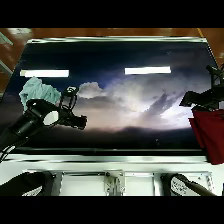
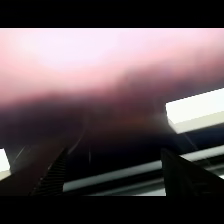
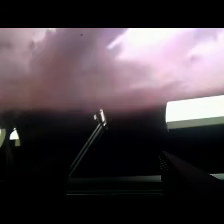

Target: Fold the shirts.

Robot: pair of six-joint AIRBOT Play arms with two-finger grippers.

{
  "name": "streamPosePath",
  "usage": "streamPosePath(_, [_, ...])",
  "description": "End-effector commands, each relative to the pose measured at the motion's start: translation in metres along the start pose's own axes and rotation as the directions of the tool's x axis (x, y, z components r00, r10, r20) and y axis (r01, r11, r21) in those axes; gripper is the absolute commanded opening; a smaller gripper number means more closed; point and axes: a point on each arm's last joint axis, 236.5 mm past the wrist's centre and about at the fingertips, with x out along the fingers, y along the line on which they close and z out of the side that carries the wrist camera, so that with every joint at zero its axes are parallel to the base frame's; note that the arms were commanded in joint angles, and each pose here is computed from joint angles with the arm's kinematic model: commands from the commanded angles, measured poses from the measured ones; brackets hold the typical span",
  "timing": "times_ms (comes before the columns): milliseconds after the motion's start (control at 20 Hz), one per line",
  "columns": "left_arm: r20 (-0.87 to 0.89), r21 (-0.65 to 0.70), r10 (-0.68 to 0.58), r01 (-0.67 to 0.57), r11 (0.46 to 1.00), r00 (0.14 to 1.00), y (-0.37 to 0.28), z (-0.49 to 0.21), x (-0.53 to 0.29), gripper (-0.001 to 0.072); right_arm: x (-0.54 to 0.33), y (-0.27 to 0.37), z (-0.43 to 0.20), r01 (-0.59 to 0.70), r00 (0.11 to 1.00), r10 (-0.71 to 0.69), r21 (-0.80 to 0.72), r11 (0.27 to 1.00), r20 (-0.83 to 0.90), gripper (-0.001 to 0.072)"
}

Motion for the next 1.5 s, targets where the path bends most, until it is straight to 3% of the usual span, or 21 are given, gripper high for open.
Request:
streamPosePath(0, [0.121,-0.002,-0.059,0.06,0.998,0.991,-0.014,0.029,-0.001,0.0689,0.0,0.002,0.009,-0.007,0.999,0.007,0.001,1.0,0.036,0.0658])
streamPosePath(100, [0.137,-0.028,-0.017,0.021,0.999,0.99,-0.001,0.036,0.001,0.0691,0.0,0.005,0.01,-0.021,0.999,0.02,0.008,1.0,0.041,0.0659])
streamPosePath(300, [0.203,-0.348,0.152,-0.074,0.934,0.967,0.138,0.109,-0.038,0.071,0.0,0.011,0.011,-0.045,0.998,0.045,0.009,0.999,0.045,0.0658])
streamPosePath(450, [0.148,-0.557,0.295,-0.167,0.814,0.944,0.271,0.119,-0.061,0.0709,-0.002,0.029,0.013,-0.121,0.991,0.12,0.014,0.993,0.054,0.0658])
streamPosePath(650, [0.017,-0.676,0.341,-0.241,0.697,0.94,0.376,0.081,-0.032,0.0708,-0.005,0.044,0.018,-0.185,0.98,0.187,-0.024,0.982,0.075,0.0658])
streamPosePath(850, [-0.099,-0.703,0.27,-0.26,0.662,0.958,0.4,0.054,0.041,0.0708,-0.006,0.042,0.034,-0.176,0.974,0.177,-0.023,0.984,0.141,0.0658])
streamPosePath(1300, [-0.016,-0.728,0.198,-0.147,0.67,0.98,0.393,0.079,0.132,0.0696,-0.007,0.043,0.038,-0.178,0.971,0.18,-0.022,0.984,0.158,0.0658])
streamPosePath(1350, [-0.016,-0.728,0.197,-0.147,0.669,0.98,0.392,0.079,0.134,0.0554,-0.007,0.045,0.036,-0.189,0.97,0.19,-0.022,0.982,0.151,0.0658])
streamPosePath(1400, [-0.015,-0.728,0.198,-0.147,0.67,0.98,0.392,0.08,0.133,0.0302,-0.007,0.048,0.034,-0.202,0.968,0.203,-0.022,0.979,0.145,0.0658])
streamPosePath(1450, [-0.016,-0.728,0.197,-0.146,0.669,0.98,0.392,0.08,0.132,0.0103,-0.008,0.05,0.034,-0.21,0.967,0.211,-0.022,0.978,0.141,0.0658])
